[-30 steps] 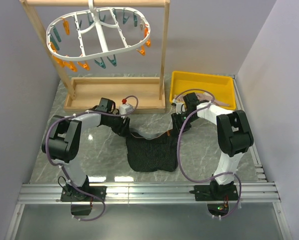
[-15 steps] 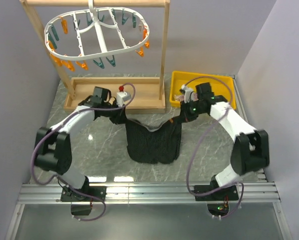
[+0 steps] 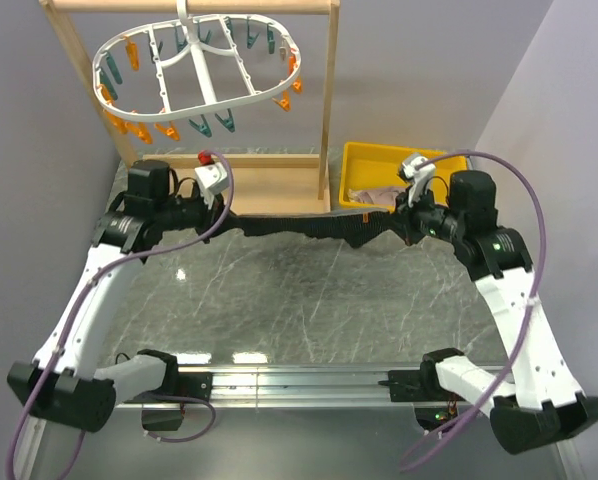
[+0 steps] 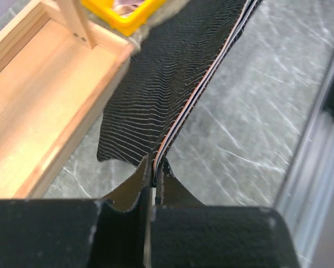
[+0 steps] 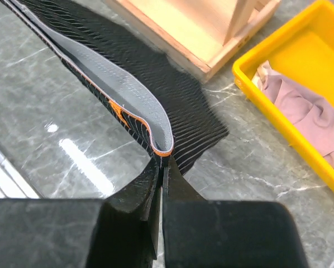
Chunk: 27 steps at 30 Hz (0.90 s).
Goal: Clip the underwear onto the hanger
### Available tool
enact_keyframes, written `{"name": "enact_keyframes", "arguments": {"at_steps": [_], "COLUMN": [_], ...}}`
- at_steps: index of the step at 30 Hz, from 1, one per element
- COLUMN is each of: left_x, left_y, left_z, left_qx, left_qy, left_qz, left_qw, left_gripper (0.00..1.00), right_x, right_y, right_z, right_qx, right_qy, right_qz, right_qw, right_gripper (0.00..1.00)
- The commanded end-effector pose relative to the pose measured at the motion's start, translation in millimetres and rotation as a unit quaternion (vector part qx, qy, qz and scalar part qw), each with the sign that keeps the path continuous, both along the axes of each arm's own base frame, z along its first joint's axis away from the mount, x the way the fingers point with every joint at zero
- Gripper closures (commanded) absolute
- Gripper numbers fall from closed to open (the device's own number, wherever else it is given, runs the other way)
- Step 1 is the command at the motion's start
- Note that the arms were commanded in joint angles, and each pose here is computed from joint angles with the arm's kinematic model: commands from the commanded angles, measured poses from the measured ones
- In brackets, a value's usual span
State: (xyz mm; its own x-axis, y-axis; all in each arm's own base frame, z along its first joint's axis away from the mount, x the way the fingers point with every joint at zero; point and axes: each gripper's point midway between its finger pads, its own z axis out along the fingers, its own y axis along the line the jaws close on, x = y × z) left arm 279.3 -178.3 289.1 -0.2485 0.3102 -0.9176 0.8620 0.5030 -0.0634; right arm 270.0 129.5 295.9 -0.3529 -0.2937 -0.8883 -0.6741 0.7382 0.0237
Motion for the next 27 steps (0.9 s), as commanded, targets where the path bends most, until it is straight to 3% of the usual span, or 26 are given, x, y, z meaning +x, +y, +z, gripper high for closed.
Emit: {"name": "enact_keyframes", "arguments": {"at_steps": [1,6,11,17,23,25,26,27], "left_x": [-38,-92,-95,-28,64,80,88,92], "left_y": [5,9,17,27,25,26,26,29], "left_z": [12,11,-43,-145,-184,-191,-201,-206], "left_qx": [-0.002,-0.012,0.017,0.094,0.108,0.11,0.116,0.122], "left_qy": [-0.004,0.025,0.117,0.224,0.21,0.211,0.22,0.223], "left_qz": [-0.023,-0.05,-0.021,0.05,0.089,0.099,0.1,0.105], "left_qw": [1.0,0.998,0.993,0.969,0.968,0.966,0.963,0.961], "left_gripper": [1.0,1.0,1.0,0.99,0.99,0.99,0.98,0.97], "right_x": [-29,-64,-67,-8,56,70,76,75], "right_y": [-7,2,19,32,41,48,52,56], "right_z": [8,-6,-67,-134,-186,-198,-196,-207], "right_qx": [-0.017,-0.014,-0.028,-0.062,-0.103,-0.107,-0.104,-0.104], "right_qy": [-0.019,0.007,0.102,0.159,0.209,0.218,0.22,0.238], "right_qz": [0.013,0.045,0.045,-0.012,-0.068,-0.067,-0.064,-0.055], "right_qw": [1.0,0.999,0.993,0.985,0.97,0.968,0.968,0.964], "right_gripper": [1.0,1.0,1.0,1.0,1.0,0.92,0.83,0.67]}}
